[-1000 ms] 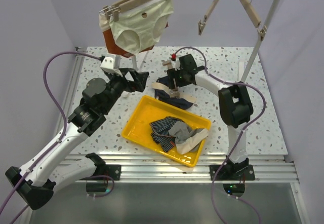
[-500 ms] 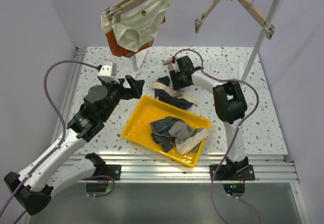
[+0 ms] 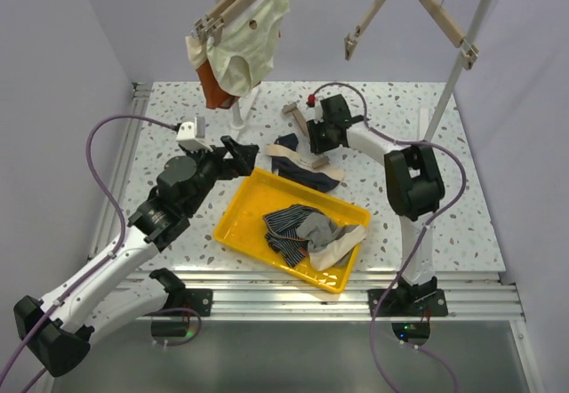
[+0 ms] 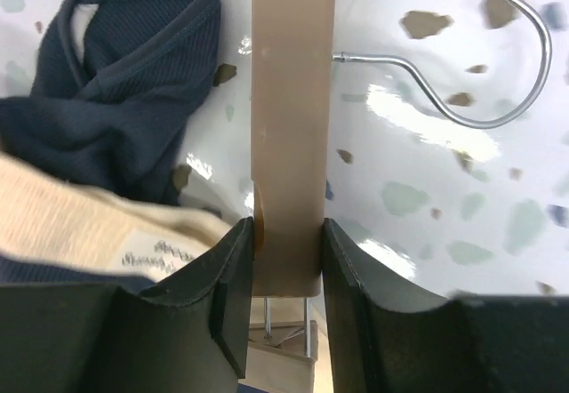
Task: Remove the underwear clipped to the hanger
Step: Pick up the hanger at the center of the board, then place the hanger at the clothesline.
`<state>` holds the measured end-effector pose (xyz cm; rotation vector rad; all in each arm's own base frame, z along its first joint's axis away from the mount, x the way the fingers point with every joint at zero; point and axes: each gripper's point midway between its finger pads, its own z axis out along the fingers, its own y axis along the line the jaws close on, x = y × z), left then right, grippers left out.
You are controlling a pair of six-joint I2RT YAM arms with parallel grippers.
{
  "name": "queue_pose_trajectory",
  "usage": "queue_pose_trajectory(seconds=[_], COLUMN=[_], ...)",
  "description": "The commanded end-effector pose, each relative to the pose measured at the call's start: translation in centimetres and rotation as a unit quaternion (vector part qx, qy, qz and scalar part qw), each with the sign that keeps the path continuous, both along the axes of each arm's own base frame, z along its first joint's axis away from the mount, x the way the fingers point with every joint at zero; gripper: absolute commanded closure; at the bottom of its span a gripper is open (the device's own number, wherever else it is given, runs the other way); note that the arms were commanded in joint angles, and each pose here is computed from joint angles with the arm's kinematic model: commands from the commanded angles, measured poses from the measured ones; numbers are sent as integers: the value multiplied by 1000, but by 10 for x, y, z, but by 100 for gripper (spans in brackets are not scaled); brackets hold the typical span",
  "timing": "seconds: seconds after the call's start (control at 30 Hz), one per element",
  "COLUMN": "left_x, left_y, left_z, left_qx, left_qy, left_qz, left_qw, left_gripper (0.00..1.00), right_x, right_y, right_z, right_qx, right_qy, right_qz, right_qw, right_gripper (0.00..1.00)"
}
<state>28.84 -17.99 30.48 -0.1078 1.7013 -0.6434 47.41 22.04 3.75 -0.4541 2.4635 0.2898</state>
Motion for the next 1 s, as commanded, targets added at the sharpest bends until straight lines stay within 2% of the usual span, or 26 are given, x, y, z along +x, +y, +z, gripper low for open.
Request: queue_pose_trajectory(seconds=[0.0,0.07,0.1,0.17,0.3,0.33,0.37,0.53,0.57,0.77,0.97], left_x=[6,9,10,12,17,17,21,28,29,33,31], left_y=[-13,-20,-22,-32,-46,-51,-56,-79,-86,-103,-122], left_z=[7,1,1,-4,0,1,-8,-2,-12,-19,-5], left_qx=[-95,-133,-153,-189,-257,-263,-266,-283,-279,-289,-302], left_qy=[-15,-5,-13,-3,-26,-28,-19,-36,-23,-23,-40], left_qz=[-5,-12,-16,-30,-66,-78,-83,-130,-142,-164,-190], left_qw=[995,991,988,982,964,961,960,950,949,943,933], left_gripper=[0,0,0,0,0,0,0,2,2,4,6], right_x=[19,13,9,-2,-29,-39,-49,-89,-102,-137,-165], right_y=[-6,-16,-17,-24,-36,-39,-43,-49,-48,-44,-43], right_z=[103,112,131,133,151,168,160,183,191,203,209], right_qx=[40,40,45,39,4,4,-3,-7,0,0,-19], right_qy=[-129,-138,-160,-165,-198,-219,-214,-261,-273,-309,-350], right_qz=[37,45,63,84,154,165,175,217,226,256,287], right_qw=[990,989,984,982,968,962,961,940,935,916,892], right_gripper=[97,98,99,100,100,100,100,100,100,100,100])
